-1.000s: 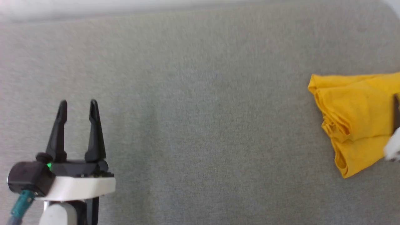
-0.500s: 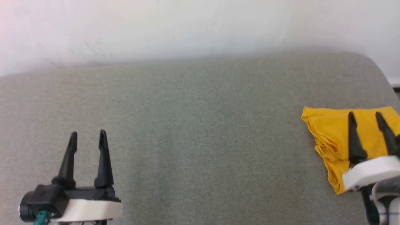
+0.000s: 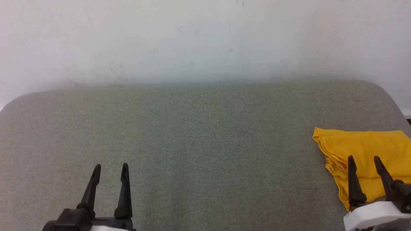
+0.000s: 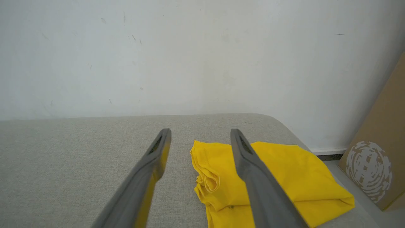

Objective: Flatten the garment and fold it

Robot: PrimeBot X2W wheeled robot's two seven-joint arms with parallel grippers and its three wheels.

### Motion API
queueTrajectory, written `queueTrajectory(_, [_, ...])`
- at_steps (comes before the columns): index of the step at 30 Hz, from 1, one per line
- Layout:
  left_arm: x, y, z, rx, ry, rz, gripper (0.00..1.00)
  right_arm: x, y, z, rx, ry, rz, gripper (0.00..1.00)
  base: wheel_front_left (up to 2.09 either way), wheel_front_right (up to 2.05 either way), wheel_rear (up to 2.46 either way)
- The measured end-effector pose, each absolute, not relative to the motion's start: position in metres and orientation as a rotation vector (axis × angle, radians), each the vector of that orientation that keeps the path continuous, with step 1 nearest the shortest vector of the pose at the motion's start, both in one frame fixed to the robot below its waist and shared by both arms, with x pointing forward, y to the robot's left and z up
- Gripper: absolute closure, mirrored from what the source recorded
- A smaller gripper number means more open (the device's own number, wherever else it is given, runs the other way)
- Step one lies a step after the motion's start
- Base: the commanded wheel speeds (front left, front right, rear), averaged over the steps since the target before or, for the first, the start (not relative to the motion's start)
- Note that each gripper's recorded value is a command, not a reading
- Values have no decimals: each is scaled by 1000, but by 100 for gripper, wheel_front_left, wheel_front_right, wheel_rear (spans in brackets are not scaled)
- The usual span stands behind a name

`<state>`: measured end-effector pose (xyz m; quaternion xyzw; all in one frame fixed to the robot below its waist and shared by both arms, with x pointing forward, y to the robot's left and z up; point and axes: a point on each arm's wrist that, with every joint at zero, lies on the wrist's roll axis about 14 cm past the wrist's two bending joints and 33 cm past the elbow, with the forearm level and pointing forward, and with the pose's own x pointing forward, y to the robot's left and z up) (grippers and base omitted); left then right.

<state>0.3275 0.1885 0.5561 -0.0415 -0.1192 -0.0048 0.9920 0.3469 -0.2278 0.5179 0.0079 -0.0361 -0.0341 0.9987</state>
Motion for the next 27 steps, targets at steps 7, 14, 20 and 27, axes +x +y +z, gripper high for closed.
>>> queueTrajectory(7, [316,190,543,-89,-200,-1,0,337,-225,504,24,-45,-62,0,0,0,0])
queueTrajectory(14, [313,190,537,-91,-184,4,0,337,-221,497,34,-27,-51,0,0,0,0])
queueTrajectory(20, [314,191,533,-92,-170,7,0,338,-218,493,35,-17,-43,0,0,0,0])
queueTrajectory(27, [315,190,529,-95,-156,7,100,338,-218,492,35,-13,-44,100,0,0,0])
